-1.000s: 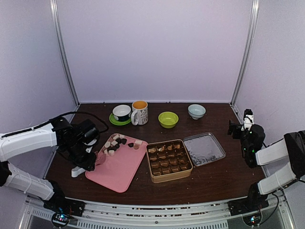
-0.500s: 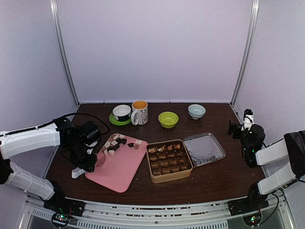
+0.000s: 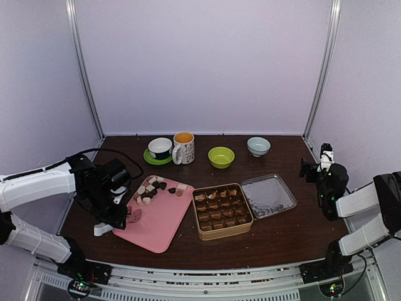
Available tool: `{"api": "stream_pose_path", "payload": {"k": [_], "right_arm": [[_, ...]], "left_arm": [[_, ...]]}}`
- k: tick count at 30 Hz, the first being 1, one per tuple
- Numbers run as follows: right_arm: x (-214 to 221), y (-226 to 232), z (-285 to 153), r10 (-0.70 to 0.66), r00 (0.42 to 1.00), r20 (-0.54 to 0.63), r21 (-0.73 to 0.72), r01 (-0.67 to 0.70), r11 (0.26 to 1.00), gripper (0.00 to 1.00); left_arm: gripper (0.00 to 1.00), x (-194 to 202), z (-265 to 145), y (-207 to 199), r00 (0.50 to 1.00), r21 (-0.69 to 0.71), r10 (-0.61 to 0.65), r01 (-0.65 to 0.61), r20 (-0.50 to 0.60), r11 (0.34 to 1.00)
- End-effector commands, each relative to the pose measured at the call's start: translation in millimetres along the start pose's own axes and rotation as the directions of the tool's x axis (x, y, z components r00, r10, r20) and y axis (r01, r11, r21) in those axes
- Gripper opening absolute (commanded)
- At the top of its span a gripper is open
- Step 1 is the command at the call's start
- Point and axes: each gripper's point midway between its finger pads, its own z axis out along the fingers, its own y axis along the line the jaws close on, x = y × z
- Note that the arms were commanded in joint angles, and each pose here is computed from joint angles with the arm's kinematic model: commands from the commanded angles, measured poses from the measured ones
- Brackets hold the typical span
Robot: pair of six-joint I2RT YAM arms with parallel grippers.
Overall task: Pack the chocolate
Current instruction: Pick up the fake chocolate from the plate.
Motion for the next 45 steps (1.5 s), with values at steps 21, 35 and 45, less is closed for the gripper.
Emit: {"api": "stream_pose_path", "payload": {"k": [21, 35, 45], "right_arm": [[-9.0, -1.8, 1.9, 0.008, 1.000, 0.030, 0.006, -0.009, 1.000, 1.00], [-9.1, -1.6, 2.0, 0.007, 1.000, 0.030, 0.005, -0.007, 1.000, 1.00], [-9.1, -1.7, 2.0, 0.008, 1.000, 0.030, 0.005, -0.008, 1.000, 1.00]], "left_arm": [[0.49, -1.8, -7.2, -7.2, 1.000, 0.058, -0.024, 0.023, 0.019, 0.998], [0.49, 2.6, 3.7, -9.5, 0.999, 0.049, -0.010, 0.012, -0.039, 0.999], [0.40, 1.7, 1.5, -11.3, 0.999, 0.056, -0.016, 0.019, -0.041, 0.998]]}}
